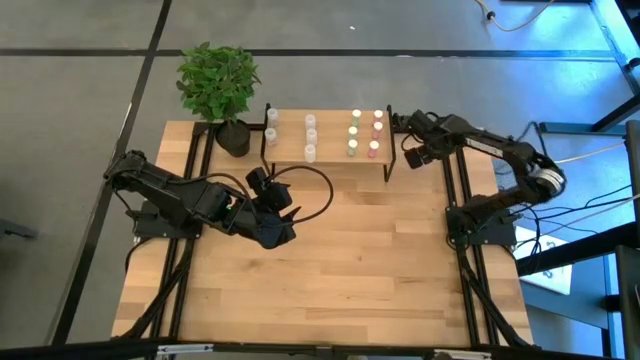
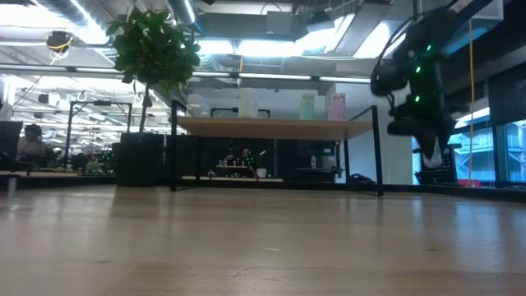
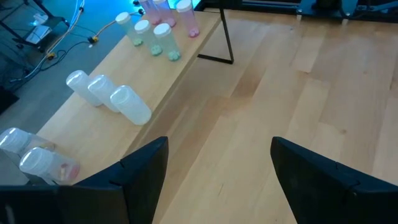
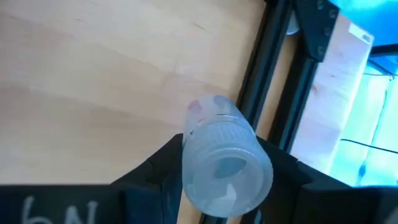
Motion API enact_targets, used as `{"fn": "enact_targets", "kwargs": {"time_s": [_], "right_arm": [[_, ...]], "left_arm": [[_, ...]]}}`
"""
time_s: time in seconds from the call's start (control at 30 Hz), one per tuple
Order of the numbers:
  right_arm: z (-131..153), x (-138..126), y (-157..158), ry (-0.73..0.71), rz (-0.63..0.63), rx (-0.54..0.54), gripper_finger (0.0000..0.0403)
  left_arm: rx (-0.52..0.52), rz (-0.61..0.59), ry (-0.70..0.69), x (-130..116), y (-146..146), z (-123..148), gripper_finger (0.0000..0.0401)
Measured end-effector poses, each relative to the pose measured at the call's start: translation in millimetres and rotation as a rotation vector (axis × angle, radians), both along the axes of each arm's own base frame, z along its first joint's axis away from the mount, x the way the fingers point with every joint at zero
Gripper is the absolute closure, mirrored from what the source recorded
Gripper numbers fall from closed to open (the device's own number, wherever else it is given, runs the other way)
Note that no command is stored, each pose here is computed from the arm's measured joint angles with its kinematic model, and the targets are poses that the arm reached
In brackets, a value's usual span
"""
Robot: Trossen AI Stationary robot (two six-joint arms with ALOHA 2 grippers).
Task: Pick and place medicine bottles onto shelf by color
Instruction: Put the transparent pill bottle on the shelf aligned with the other transparent pill bottles
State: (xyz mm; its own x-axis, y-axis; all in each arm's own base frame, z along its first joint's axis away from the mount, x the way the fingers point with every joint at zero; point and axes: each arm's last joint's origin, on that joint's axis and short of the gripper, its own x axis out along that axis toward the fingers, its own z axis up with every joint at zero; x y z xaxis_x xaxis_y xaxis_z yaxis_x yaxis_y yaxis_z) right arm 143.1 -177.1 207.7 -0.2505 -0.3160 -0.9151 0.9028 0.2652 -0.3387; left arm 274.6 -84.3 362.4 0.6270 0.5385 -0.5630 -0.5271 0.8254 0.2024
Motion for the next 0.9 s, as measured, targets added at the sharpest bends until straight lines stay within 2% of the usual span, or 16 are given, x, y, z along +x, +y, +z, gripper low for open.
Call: {"fn": "enact_targets", "kwargs": {"time_s": [0.17,0.3,0.53,0.9], "right_arm": [[27,-6,28,-0.058,0.019,-0.054,0.0247],[43,-8,54,-0.084,0.111,-0.07,0.0246],[56,-1,95,-0.169,0.31,-0.052,0.0245],[60,30,157,-0.324,0.718,-0.015,0.0245]], "left_arm": [[0.0,0.0,0.0,0,0,0,0.0124],[0.0,0.0,0.0,0,0,0,0.0124],[0.0,0.0,0.0,0,0,0,0.0124],[-0.001,0.0,-0.001,0,0,0,0.0124]]}}
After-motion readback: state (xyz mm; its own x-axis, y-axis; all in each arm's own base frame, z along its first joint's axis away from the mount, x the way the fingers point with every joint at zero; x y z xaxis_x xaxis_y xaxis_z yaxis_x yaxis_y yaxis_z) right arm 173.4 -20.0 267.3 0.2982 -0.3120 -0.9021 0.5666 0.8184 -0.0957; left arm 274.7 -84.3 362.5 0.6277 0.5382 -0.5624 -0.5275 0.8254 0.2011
